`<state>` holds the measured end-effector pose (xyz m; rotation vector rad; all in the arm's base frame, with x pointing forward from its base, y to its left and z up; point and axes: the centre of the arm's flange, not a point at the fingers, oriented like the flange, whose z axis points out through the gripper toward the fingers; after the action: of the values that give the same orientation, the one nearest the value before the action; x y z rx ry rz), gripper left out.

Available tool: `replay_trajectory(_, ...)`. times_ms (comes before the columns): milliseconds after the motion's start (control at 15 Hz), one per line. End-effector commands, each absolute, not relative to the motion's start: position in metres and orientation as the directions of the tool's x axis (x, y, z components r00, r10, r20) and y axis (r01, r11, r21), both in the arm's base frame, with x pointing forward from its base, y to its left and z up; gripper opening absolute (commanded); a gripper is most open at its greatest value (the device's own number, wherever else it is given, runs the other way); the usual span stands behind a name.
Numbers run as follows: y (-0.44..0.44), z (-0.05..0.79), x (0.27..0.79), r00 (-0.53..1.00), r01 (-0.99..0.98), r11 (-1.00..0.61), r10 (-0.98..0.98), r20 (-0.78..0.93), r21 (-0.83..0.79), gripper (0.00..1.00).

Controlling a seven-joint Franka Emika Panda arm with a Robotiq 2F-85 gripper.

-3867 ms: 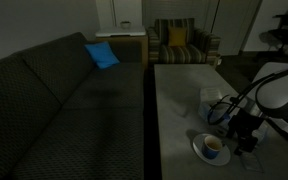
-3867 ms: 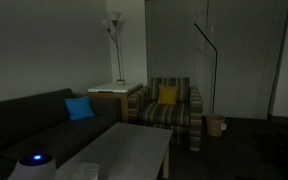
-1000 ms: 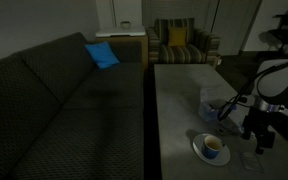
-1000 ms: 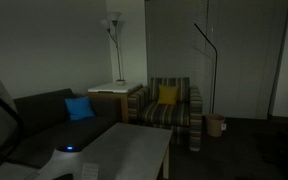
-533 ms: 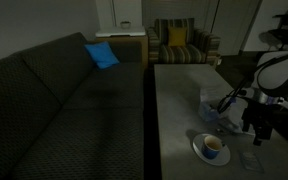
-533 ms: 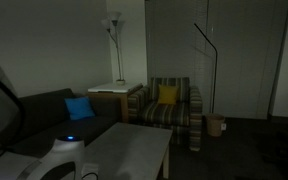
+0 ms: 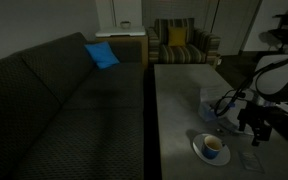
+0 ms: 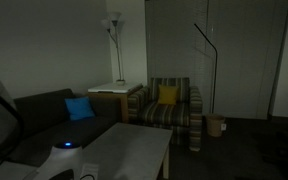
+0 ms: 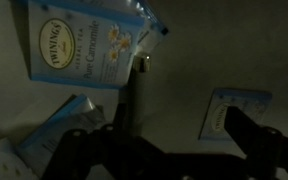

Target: Use the spoon to stir in the cup

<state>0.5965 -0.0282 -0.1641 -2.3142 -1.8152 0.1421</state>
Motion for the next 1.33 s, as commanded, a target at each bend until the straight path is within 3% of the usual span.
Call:
replay_trajectory(0,-0.022,-0.177,0.597,0.245,0.962,-0.237,0.968,0.049,-0.137,1.0)
replay_trajectory(267,-0.024,-0.176,0.591,0.308,0.95,-0.308,0.951,-0.011,-0.052,1.0)
replay_trajectory(533,-0.025,-0.176,0.587,0.367,0.93,-0.368,0.93,-0.027,-0.022,0.82)
replay_trajectory(600,-0.025,-0.176,0.586,0.376,0.926,-0.377,0.926,-0.026,-0.018,0.66)
replay_trajectory(667,-0.026,-0.176,0.585,0.386,0.922,-0.387,0.922,-0.027,-0.018,0.58)
replay_trajectory(800,-0.027,-0.175,0.59,0.4,0.916,-0.4,0.916,-0.027,-0.02,0.49)
replay_trajectory(1200,-0.031,-0.17,0.592,0.413,0.911,-0.413,0.911,-0.01,-0.005,0.05)
replay_trajectory(1267,-0.031,-0.171,0.592,0.411,0.912,-0.411,0.912,-0.01,-0.004,0.02)
